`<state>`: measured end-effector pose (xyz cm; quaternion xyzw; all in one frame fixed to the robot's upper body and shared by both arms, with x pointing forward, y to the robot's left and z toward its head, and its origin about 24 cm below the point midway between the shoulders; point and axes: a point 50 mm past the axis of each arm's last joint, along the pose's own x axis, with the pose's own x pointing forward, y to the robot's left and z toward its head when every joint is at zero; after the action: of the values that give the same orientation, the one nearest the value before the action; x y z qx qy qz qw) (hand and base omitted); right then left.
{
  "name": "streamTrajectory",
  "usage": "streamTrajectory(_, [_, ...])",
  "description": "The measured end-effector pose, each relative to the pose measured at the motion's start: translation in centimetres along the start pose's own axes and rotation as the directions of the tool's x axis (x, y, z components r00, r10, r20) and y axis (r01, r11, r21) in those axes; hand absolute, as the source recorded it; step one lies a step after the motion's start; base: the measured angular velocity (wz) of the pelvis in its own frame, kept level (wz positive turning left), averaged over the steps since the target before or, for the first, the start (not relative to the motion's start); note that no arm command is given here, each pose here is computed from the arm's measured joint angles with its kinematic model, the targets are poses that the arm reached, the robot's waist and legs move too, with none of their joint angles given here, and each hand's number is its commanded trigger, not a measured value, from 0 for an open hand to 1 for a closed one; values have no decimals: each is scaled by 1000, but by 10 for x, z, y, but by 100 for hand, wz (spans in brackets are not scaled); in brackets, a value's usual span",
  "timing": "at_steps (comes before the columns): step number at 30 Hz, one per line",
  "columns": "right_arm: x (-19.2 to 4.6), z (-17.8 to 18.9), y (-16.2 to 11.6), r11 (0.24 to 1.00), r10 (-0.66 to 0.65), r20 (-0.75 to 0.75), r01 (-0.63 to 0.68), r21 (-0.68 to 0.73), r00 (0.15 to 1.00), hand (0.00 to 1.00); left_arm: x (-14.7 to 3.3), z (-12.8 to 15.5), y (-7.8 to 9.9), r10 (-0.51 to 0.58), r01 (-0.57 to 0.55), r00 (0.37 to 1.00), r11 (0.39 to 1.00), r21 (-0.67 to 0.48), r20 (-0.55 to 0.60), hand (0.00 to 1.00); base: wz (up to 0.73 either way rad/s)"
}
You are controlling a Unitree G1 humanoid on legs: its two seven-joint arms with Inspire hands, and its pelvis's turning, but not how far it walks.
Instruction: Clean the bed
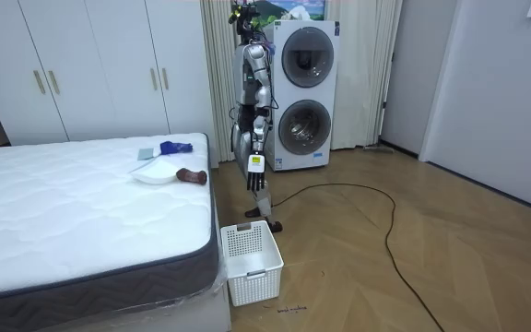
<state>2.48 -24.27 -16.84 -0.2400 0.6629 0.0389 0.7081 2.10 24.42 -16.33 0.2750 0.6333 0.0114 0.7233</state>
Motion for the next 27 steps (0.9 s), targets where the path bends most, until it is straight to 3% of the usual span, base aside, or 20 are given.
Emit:
streamTrajectory(20, [0,-1,1,1000,-7,-5,7,2,1000,0,-1,-3,-2,-7,7,1000,1000,-13,-7,0,0])
streamTrajectory(27, [0,-1,1,999,-27,-3,27,22,1000,0,-1,-4,-2,29,-31,999,995,-95,-20,0,0])
